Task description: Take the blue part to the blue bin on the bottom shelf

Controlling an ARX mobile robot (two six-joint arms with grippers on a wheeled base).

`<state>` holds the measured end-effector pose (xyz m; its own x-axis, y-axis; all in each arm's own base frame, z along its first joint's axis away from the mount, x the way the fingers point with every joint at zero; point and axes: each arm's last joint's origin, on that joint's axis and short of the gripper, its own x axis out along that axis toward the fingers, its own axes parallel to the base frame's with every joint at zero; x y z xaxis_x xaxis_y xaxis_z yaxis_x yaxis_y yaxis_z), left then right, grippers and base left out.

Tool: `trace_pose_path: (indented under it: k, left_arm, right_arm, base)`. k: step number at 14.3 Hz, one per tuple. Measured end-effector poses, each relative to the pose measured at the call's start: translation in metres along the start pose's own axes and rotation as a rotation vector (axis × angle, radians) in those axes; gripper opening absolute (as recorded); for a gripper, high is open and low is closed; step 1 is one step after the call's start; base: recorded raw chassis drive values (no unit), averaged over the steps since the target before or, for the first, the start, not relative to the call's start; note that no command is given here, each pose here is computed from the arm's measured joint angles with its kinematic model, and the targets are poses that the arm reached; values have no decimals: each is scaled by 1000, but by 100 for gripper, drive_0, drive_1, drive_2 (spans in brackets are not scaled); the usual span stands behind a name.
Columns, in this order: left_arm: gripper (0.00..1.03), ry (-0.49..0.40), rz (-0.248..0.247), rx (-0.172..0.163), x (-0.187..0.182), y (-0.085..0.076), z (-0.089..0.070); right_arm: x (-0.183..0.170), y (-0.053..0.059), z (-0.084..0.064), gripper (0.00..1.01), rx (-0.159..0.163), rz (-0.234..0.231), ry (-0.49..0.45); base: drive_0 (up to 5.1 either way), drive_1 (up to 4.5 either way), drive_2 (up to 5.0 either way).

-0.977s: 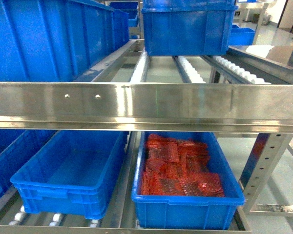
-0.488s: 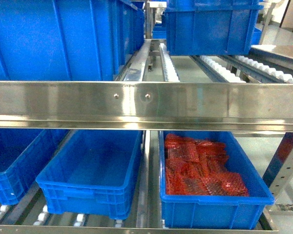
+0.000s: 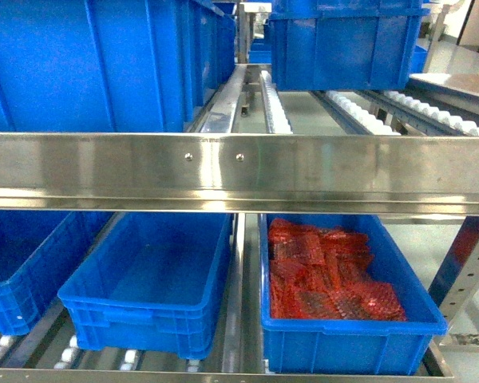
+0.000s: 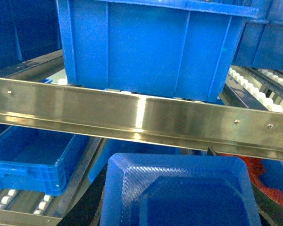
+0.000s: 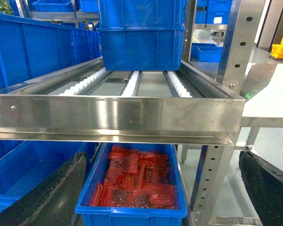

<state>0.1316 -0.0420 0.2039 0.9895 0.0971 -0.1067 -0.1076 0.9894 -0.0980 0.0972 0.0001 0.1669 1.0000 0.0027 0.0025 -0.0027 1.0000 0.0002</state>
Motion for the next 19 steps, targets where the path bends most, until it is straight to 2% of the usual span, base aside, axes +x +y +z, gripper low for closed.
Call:
trace_pose_path:
  k: [19]
  left_arm:
    - [44, -1, -1, 0, 0, 0, 0]
  right_arm:
    - [0, 0, 0, 98, 0, -2, -1]
  base:
    - [0, 0, 0]
